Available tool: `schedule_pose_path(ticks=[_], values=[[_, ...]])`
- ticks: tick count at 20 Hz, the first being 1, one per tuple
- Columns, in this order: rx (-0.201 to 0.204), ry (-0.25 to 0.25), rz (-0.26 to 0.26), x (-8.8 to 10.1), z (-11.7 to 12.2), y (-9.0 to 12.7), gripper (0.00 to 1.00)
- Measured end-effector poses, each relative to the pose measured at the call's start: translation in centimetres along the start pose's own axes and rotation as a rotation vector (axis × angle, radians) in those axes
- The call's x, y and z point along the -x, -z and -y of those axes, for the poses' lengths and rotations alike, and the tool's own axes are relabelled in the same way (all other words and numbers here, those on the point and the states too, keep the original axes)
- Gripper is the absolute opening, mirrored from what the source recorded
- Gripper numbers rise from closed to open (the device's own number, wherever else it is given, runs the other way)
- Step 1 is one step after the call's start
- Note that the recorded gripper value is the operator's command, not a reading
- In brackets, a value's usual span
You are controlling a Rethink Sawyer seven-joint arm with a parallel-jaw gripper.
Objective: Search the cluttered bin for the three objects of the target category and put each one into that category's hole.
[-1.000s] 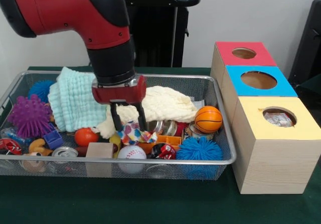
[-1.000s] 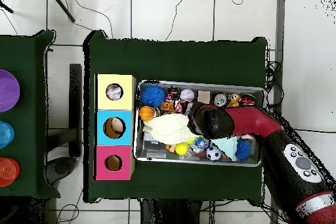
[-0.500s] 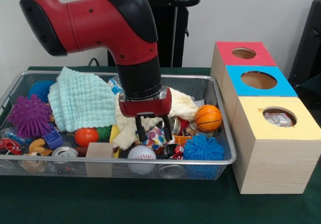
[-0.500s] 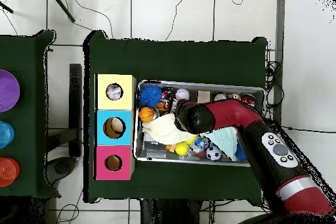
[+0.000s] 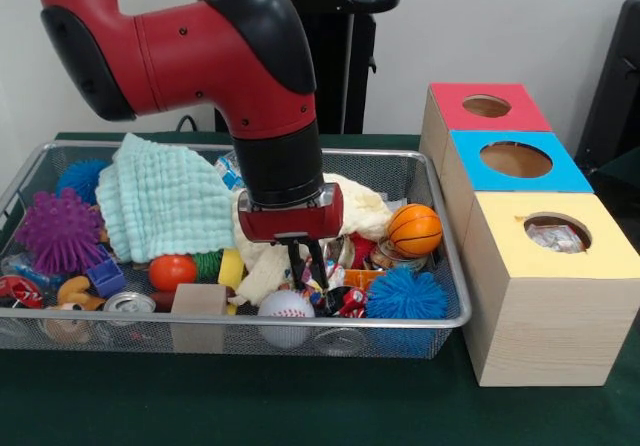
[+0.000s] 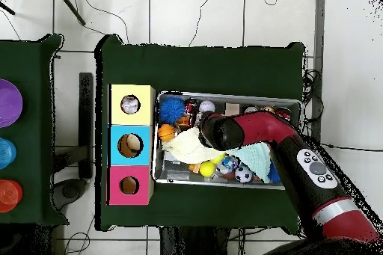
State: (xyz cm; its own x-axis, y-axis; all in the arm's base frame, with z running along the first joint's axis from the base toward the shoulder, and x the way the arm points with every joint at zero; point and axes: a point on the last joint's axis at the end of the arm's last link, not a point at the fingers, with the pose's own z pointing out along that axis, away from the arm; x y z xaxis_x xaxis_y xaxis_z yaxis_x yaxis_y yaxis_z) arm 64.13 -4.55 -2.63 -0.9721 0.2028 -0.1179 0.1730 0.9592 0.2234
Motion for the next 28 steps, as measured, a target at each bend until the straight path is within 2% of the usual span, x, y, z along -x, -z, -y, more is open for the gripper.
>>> schedule_pose_path(ticks=[9,15,23,28], values=[[-0.001,0.009,0.000,0.0,-0.5,-0.1,0.00],[-0.021,0.021,-0.002,0.4,-1.2,0.6,0.00],[-0.037,0.003,-0.041,1.9,-3.9,3.7,0.00],[-0.053,-0.008,-0.075,3.1,-6.7,6.8,0.00]])
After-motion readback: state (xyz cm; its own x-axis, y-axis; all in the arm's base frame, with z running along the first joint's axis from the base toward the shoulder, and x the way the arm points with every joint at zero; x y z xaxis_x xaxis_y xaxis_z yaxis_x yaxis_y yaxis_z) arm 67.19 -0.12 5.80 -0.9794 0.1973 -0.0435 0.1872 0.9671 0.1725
